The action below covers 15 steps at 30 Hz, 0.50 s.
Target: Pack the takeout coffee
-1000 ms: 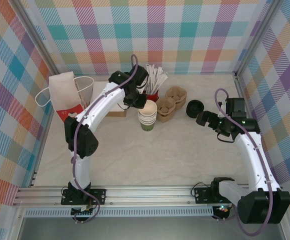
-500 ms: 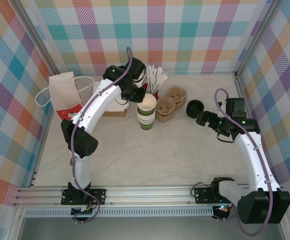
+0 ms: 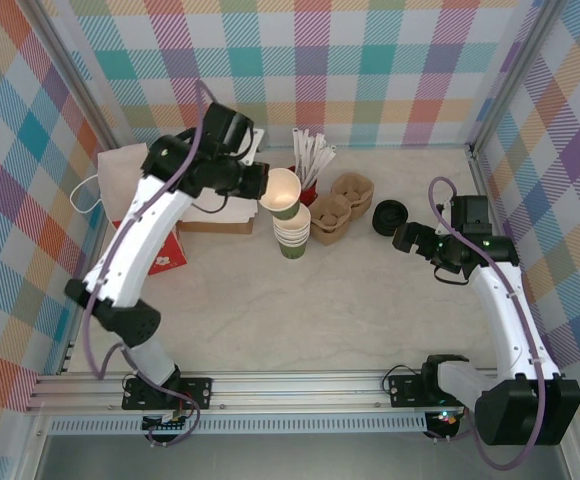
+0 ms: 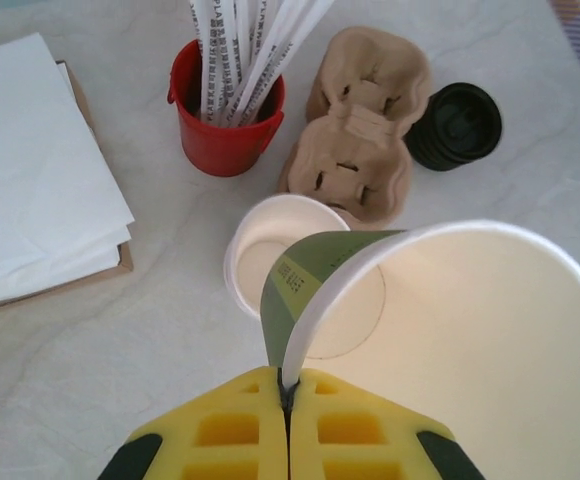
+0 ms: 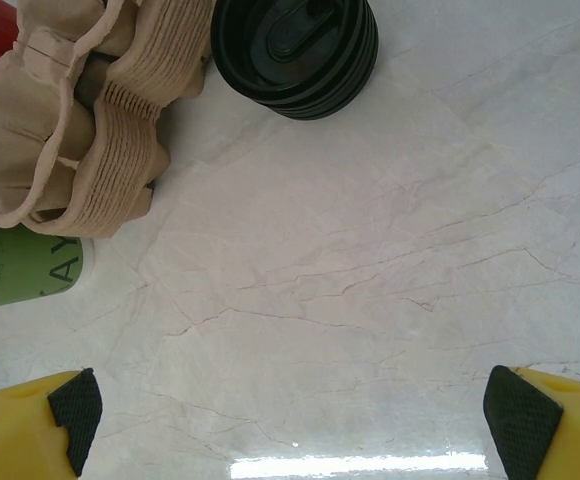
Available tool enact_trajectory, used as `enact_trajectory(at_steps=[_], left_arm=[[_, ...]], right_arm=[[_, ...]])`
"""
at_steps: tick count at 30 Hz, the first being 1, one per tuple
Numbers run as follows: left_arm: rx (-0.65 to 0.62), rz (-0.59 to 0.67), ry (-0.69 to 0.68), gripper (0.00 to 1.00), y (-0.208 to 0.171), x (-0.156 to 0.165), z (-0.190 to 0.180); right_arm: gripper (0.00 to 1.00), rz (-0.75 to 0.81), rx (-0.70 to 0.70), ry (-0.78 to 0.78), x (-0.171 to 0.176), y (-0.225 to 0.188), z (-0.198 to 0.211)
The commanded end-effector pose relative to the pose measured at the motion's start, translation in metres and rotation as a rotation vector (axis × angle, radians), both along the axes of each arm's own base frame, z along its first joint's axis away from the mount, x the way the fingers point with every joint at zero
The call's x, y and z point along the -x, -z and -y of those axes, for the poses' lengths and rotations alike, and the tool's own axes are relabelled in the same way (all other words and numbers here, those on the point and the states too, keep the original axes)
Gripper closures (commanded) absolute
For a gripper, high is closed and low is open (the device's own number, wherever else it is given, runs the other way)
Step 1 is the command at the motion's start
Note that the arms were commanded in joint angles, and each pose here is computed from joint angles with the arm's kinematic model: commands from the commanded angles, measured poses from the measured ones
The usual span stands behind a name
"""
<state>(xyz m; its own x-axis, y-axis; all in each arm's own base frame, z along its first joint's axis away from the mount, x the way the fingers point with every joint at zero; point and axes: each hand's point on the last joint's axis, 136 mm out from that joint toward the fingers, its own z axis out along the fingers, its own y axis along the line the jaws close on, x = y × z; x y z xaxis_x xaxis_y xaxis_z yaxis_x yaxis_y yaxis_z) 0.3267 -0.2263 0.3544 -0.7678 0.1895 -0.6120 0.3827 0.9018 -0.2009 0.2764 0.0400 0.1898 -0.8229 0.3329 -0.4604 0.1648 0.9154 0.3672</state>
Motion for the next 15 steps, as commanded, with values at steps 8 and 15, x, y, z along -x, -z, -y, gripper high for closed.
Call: enact_trajectory(at_steps=[8, 15], left_arm=[[0.053, -0.102, 0.114, 0.96, 0.037, 0.089, 0.035], [0.05, -0.178, 0.085, 0.96, 0.104, 0.105, 0.048]], right_arm=[[0.0, -0.018, -0.024, -0.004, -0.001, 0.005, -0.004], [0.0, -0.027, -0.035, 0.003, -0.001, 0.009, -0.005]])
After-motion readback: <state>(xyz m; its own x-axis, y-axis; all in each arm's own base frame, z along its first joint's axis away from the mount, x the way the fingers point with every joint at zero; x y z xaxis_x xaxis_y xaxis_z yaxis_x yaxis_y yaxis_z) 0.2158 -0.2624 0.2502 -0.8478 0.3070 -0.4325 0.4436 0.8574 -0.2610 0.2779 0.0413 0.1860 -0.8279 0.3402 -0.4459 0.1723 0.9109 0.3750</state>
